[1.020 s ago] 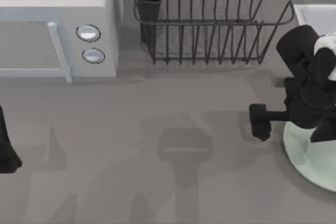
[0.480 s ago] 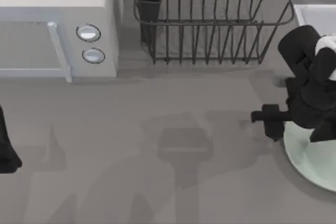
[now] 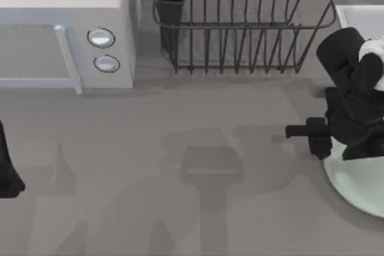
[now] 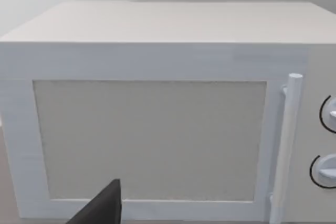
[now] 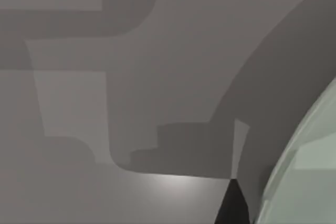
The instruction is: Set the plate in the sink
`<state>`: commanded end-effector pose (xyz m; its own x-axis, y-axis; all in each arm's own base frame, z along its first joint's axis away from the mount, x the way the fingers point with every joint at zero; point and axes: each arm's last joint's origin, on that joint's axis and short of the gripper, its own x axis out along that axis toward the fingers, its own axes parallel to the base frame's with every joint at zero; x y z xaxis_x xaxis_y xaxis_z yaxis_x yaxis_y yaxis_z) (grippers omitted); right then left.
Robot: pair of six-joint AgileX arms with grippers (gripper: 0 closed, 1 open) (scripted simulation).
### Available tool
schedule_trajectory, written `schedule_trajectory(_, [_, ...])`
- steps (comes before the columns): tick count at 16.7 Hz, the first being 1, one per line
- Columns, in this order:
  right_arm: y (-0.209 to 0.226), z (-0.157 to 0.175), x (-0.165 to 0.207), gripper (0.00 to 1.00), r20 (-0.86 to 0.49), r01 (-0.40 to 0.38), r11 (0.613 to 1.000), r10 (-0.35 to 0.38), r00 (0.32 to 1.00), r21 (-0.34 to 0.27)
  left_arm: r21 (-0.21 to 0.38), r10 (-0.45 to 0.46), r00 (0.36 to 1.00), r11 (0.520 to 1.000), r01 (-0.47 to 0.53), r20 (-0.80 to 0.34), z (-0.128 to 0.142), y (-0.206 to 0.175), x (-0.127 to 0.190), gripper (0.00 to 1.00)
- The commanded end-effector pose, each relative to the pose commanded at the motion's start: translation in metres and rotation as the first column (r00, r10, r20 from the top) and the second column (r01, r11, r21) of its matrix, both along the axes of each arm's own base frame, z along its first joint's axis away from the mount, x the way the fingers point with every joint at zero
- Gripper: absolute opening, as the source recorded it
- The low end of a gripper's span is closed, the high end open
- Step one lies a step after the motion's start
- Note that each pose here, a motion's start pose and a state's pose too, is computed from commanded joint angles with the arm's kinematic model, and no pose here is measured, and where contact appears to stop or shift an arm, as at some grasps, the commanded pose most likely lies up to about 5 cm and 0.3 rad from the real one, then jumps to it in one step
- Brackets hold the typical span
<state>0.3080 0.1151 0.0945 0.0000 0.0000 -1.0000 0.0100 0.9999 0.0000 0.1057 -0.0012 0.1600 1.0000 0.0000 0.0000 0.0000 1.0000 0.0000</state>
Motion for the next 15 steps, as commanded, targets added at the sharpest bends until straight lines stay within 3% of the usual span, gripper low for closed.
schedule_trajectory(5, [0.0, 0.0, 0.0, 0.0, 0.0, 0.0, 1.0, 0.0, 1.0, 0.0, 0.0, 0.0, 1.0, 1.0, 0.0, 0.0, 0.0, 0.0, 0.0, 1.0])
schedule_trajectory(6, [-0.002, 0.027, 0.007, 0.0, 0.094, 0.009, 1.0, -0.011, 0.996, 0.028, 0.0, 0.0, 1.0, 1.0, 0.0, 0.0, 0.0, 0.0, 0.0, 1.0])
schedule_trajectory(11, [0.004, 0.048, 0.019, 0.0, 0.081, 0.009, 1.0, -0.011, 0.997, 0.024, 0.0, 0.0, 1.0, 1.0, 0.0, 0.0, 0.0, 0.0, 0.0, 1.0])
schedule_trajectory(15, [0.012, 0.112, 0.039, 0.0, 0.072, 0.009, 1.0, -0.011, 0.997, 0.02, 0.0, 0.0, 1.0, 1.0, 0.0, 0.0, 0.0, 0.0, 0.0, 1.0])
